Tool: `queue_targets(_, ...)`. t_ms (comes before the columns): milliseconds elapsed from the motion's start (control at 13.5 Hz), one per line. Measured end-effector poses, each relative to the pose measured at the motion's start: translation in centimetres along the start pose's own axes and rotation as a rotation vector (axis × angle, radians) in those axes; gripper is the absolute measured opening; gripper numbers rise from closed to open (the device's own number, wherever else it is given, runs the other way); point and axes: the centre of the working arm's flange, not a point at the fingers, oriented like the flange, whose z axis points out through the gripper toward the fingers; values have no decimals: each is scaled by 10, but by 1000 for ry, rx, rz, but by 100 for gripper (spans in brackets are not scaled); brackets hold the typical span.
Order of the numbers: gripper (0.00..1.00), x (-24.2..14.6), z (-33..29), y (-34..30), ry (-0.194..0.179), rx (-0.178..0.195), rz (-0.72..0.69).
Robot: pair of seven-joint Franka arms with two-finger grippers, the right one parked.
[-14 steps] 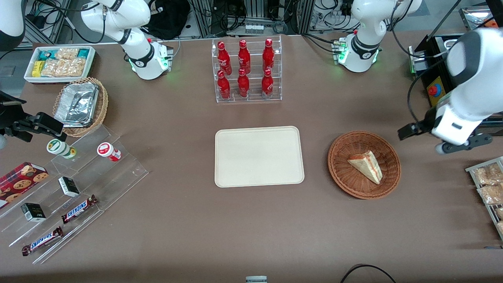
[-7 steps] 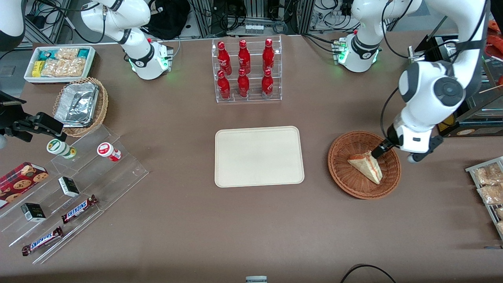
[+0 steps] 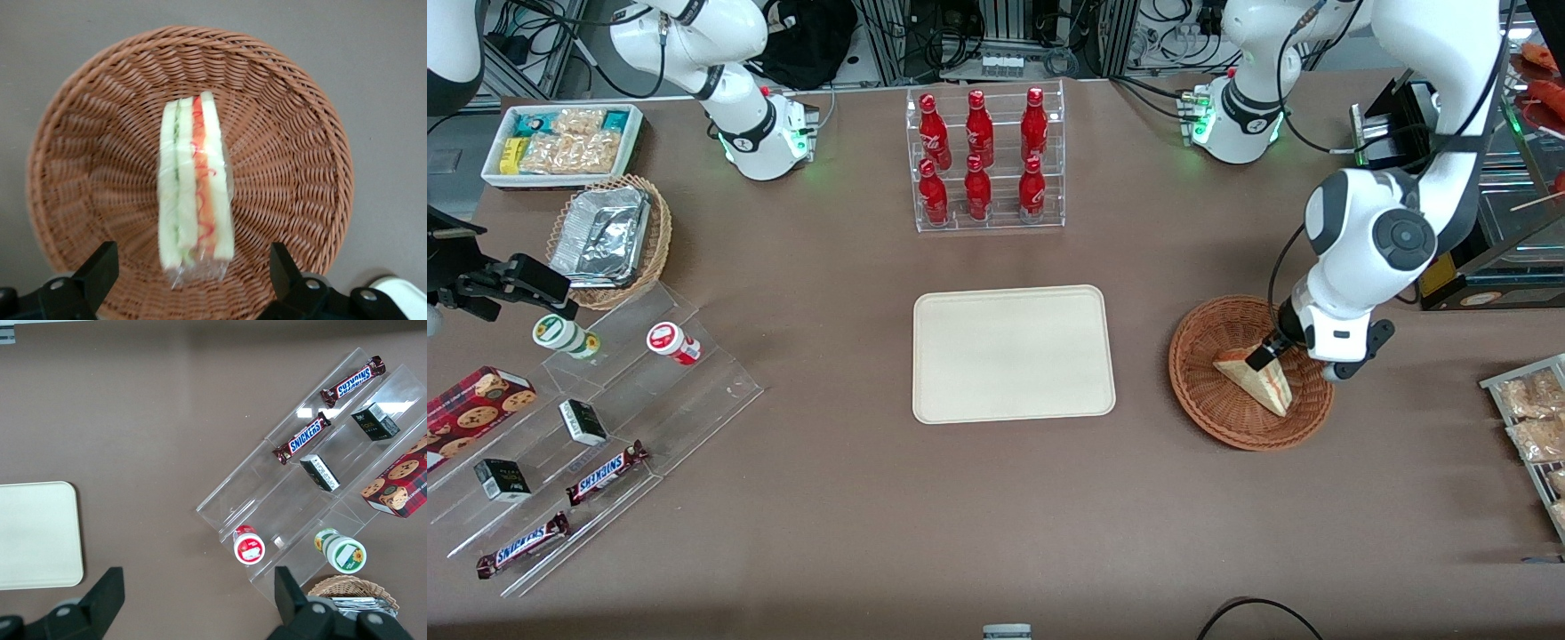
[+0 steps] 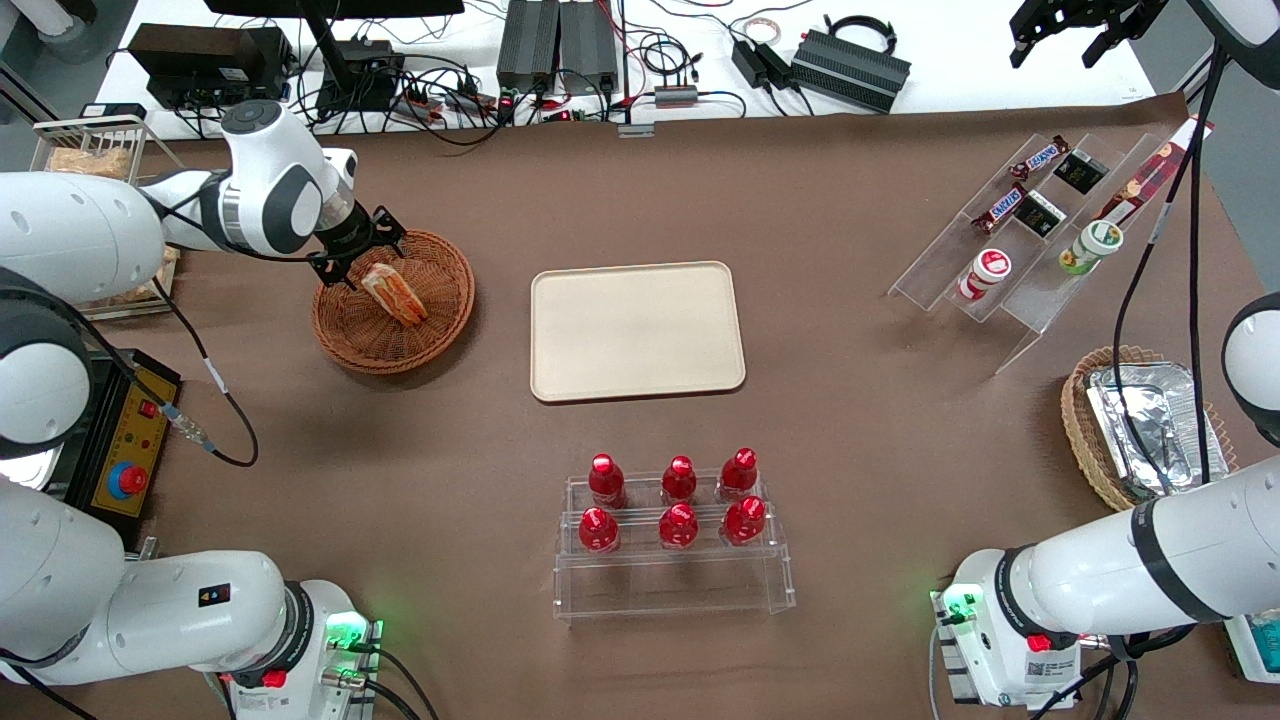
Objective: Place sandwich from basket to tray
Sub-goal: 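Lower the left gripper and close it on the wrapped sandwich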
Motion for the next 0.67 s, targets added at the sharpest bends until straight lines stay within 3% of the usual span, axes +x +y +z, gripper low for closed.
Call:
queue_targets(444,96,4,45,0,-15,-23,-16)
queue_targets(667,60,6,52,1,-17,-27,-20)
